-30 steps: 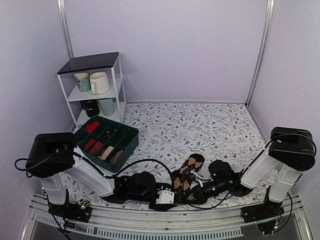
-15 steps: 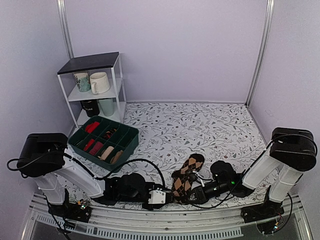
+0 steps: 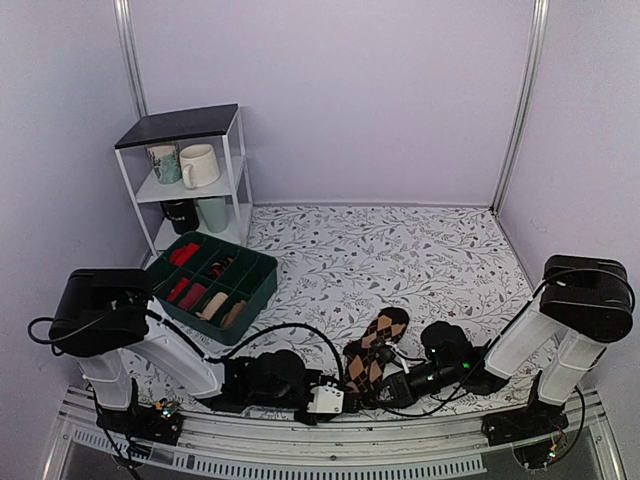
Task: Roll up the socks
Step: Roll the sock at the center of the board.
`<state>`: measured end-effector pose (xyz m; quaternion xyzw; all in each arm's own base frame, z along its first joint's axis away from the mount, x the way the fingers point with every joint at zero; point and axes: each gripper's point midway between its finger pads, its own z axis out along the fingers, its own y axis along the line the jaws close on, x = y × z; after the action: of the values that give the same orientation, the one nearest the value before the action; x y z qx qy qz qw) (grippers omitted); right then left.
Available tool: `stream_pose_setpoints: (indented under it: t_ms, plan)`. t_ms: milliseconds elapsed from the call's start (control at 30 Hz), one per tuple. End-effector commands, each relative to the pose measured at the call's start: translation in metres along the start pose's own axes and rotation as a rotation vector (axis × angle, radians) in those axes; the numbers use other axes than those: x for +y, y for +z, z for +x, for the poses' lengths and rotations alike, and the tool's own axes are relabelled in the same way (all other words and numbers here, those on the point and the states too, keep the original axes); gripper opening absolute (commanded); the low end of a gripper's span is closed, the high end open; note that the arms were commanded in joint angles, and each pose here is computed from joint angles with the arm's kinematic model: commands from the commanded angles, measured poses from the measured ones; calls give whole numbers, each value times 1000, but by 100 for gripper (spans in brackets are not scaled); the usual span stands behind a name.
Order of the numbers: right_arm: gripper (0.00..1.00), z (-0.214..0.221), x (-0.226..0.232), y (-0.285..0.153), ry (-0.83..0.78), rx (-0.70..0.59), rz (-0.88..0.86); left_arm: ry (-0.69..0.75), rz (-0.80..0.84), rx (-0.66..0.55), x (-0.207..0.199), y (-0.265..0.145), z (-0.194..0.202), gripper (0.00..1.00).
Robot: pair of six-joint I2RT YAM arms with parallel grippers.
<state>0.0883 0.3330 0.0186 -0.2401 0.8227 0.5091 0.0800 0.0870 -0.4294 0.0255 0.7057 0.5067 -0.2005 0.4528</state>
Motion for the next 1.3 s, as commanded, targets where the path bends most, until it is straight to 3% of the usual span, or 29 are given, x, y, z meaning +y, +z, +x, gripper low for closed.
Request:
stream_pose_setpoints:
  t_ms: [0,167,267,433,567,667,800,1000,1267]
  plan:
    - [0,35,-40,-9,116,82,153,-26,36,35,-11,6,10,38]
    - [0,36,-40,-9,115,85,151,-57,11,37,-8,0,13,38]
    - [0,36,-41,-8,115,86,152,-65,10,30,-8,0,10,30]
    - [0,36,-40,-8,116,86,149,-77,13,38,-10,3,15,27]
    - [0,36,-40,-8,114,87,148,-78,25,34,-10,5,11,0]
    - [1,33,-37,-7,98,87,136,-88,45,23,-11,2,5,0]
    - [15,19,-25,-9,34,40,115,-147,101,71,-16,0,10,0]
    - [32,-21,-2,-37,-122,-145,159,-319,215,223,-28,-2,28,0]
    - [36,-26,19,-70,-399,-325,166,-463,286,301,-30,-6,42,0]
